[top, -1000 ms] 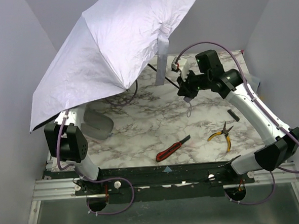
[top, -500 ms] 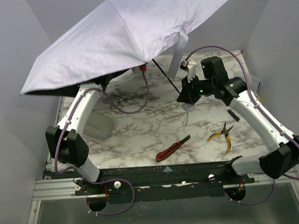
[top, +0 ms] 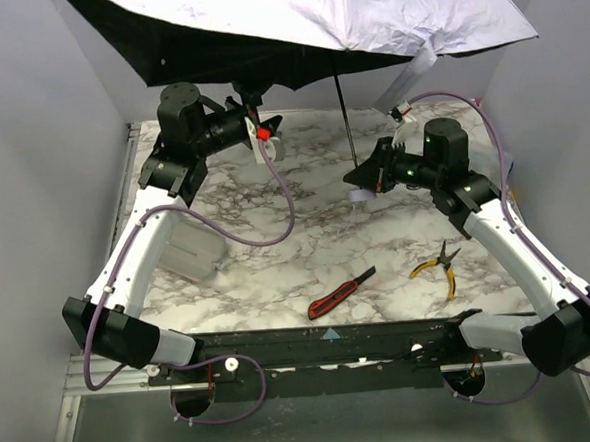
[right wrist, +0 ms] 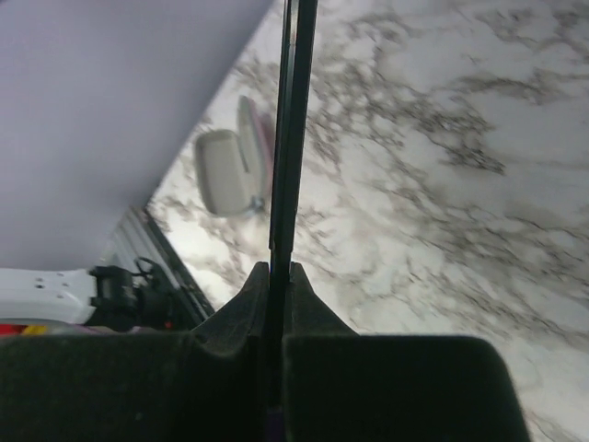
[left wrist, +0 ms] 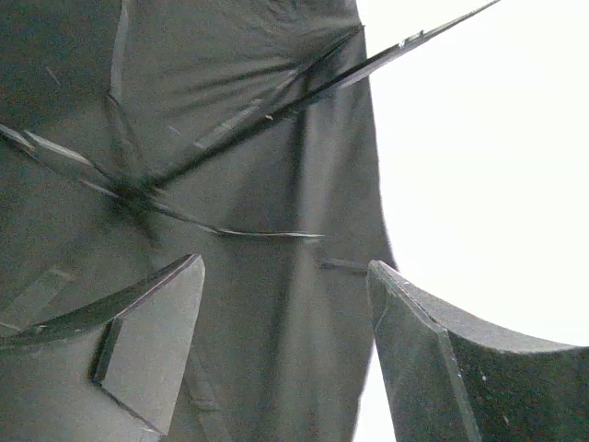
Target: Open the umbrella
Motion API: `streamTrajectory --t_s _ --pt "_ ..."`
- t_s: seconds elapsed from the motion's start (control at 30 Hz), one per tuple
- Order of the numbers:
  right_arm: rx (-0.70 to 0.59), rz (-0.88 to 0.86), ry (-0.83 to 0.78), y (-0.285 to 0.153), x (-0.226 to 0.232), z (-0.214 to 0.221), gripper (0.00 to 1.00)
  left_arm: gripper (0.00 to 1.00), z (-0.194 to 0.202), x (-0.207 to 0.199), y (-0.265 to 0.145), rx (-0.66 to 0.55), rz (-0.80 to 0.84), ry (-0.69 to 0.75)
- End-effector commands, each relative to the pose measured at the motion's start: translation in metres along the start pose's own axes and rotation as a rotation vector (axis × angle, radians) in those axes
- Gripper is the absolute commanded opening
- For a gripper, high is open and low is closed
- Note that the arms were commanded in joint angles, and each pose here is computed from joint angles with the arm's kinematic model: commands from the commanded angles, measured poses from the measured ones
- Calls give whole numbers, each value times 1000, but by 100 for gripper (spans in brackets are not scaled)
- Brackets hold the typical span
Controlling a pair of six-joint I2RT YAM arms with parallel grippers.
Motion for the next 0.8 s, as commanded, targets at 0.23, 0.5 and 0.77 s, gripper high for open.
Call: streamTrajectory --t_s 0.23,0.5,0.77 --pt "-324 -365 -125 -27 72 -70 0 63 -65 27 14 -203 -5 -1414" --pt "-341 -452 -163 -31 84 -76 0 67 -75 63 31 -390 -51 -1835" --pt "-318 -525 -174 -31 92 -62 0 68 -69 76 47 -421 -103 -1893"
Point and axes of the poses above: each gripper's point midway between its finger pads, its own y axis out along the fingers, its own x axis along the line the jaws close on, z = x × y, the point moved 2 cm from there along -y, back along the fingers, and after that the axes turned 11 degrees about -y, right-handed, at the moved point
